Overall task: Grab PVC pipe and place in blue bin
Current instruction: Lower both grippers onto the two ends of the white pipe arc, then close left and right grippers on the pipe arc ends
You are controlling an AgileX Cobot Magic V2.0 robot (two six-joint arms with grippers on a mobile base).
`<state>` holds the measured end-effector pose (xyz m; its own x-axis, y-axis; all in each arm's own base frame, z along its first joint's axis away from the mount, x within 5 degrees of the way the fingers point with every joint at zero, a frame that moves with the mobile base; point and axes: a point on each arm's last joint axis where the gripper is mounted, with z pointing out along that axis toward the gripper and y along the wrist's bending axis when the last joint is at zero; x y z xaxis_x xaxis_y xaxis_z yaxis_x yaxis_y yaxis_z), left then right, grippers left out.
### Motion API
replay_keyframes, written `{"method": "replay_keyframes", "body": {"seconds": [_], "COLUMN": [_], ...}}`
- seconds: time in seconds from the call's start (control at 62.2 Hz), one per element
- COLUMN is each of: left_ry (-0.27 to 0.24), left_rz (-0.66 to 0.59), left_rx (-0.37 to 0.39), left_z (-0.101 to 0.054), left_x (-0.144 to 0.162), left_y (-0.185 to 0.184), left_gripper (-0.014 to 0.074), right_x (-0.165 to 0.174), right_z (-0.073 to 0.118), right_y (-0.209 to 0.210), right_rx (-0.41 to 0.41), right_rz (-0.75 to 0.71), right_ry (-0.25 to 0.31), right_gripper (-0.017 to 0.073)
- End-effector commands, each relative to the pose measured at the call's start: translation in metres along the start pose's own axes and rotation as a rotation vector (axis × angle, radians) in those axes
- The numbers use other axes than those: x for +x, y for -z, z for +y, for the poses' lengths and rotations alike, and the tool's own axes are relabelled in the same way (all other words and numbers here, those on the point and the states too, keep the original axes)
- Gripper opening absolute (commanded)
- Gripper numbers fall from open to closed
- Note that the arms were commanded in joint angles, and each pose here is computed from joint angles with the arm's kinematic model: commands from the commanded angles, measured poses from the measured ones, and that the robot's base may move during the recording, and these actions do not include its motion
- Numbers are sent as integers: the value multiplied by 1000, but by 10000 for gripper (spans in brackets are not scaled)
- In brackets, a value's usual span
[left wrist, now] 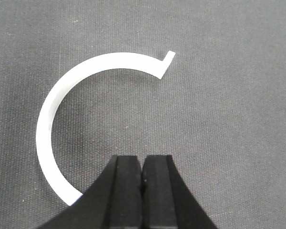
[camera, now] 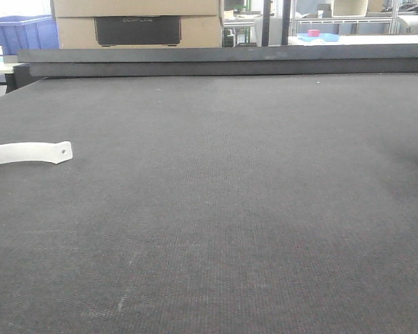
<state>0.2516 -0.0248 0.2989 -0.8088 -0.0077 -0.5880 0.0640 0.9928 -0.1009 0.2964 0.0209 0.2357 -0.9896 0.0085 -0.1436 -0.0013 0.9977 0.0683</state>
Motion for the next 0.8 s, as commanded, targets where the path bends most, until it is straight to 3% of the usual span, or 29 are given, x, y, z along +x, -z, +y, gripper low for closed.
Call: {"method": "replay_keyframes", "body": {"seconds": [0.0, 0.177, 0.257, 0.676, 0.788], "left_ry": [18, 31, 31, 32, 32], "left_rz": [-6, 3, 3, 4, 4], "left_rx": [11, 23, 23, 25, 25], "left_z": [-2, -3, -3, -3, -3], "left_x": [-2, -1, -1, -1, -1], "left_y": [1, 1, 1, 1, 1], "left_gripper": [-111, -111, -111, -111, -111], "right_x": [-3, -5, -8, -14, -14], "right_z": [1, 1, 1, 0, 0], "right_y": [-2, -11, -17, -43, -43], "right_rx": [-1, -6, -5, -2, -2], "right_rz": [-4, 23, 22, 68, 73], "right_ry": [0, -6, -7, -13, -13], "right_gripper": [-102, 177, 244, 243, 122]}}
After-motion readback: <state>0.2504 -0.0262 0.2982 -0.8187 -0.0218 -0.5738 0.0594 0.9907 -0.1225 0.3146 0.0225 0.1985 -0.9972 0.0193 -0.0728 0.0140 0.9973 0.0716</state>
